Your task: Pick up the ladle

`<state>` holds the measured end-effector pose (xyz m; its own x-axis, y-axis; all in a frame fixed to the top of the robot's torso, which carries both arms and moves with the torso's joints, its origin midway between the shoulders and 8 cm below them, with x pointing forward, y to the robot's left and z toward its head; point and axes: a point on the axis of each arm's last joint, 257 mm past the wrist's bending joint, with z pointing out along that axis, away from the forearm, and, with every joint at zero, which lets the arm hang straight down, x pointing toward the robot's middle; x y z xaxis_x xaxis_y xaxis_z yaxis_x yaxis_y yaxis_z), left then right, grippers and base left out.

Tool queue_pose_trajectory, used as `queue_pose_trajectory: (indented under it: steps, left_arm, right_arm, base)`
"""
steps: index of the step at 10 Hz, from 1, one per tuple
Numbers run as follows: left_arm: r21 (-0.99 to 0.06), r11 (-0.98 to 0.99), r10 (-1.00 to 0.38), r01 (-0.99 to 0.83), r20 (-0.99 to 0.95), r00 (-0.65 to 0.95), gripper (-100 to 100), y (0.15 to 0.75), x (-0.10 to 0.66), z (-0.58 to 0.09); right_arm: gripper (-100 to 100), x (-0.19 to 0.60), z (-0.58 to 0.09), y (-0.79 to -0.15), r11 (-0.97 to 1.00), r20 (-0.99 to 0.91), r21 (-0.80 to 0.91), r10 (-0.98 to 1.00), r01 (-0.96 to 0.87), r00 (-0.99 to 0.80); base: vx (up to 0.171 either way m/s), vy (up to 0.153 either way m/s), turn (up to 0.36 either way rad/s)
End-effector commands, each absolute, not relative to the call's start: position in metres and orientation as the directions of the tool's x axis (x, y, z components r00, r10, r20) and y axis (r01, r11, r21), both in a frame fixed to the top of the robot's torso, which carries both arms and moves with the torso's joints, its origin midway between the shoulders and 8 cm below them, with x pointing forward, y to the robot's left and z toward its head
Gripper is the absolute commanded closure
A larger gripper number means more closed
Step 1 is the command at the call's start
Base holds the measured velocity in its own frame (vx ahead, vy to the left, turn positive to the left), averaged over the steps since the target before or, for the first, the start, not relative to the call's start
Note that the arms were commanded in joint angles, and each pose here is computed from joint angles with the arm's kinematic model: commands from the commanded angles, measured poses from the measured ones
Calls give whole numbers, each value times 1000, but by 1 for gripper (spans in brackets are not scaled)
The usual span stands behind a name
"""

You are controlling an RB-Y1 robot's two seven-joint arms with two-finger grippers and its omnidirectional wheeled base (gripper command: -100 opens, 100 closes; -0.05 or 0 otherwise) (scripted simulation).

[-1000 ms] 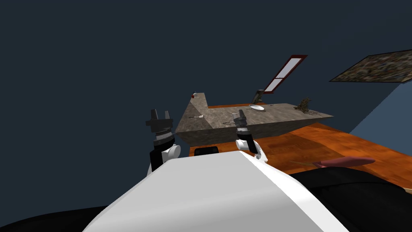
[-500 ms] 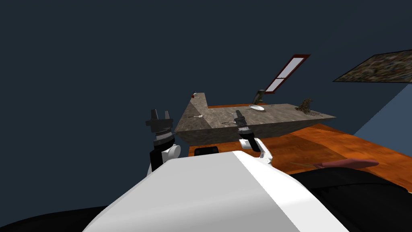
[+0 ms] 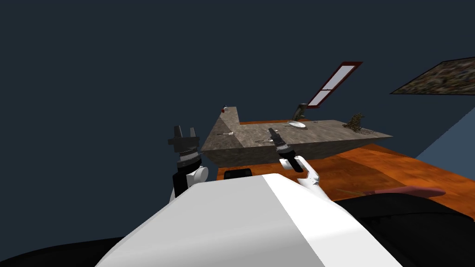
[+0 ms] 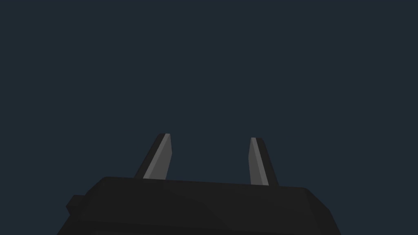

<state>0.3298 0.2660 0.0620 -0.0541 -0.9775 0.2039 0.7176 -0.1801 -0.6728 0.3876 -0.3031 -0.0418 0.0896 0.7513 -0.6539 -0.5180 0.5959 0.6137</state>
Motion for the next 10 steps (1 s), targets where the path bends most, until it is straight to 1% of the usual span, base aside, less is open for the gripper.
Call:
queue_pose_trajectory:
  steps: [1, 4, 7, 10]
  left_arm:
    - [-673, -180, -977, 718, 204, -54, 0, 266, 330, 62]
    - [-673, -180, -977, 718, 204, -54, 0, 266, 330, 62]
    - [-673, -180, -977, 718, 204, -54, 0, 266, 330, 62]
    - [-673, -180, -977, 718, 204, -54, 0, 266, 330, 62]
  right_arm:
    - [-100, 388, -43, -301, 627, -699, 576, 710, -525, 82]
    - [-100, 394, -52, -299, 710, -820, 445, 568, -546, 70]
    - [-100, 397, -59, -298, 749, -889, 346, 454, -565, 56]
    - [-100, 404, -73, -300, 778, -959, 201, 282, -595, 44]
  base:
    - [-13, -30, 25]
    - [-13, -34, 49]
    - [-14, -32, 49]
    - [-17, -29, 70]
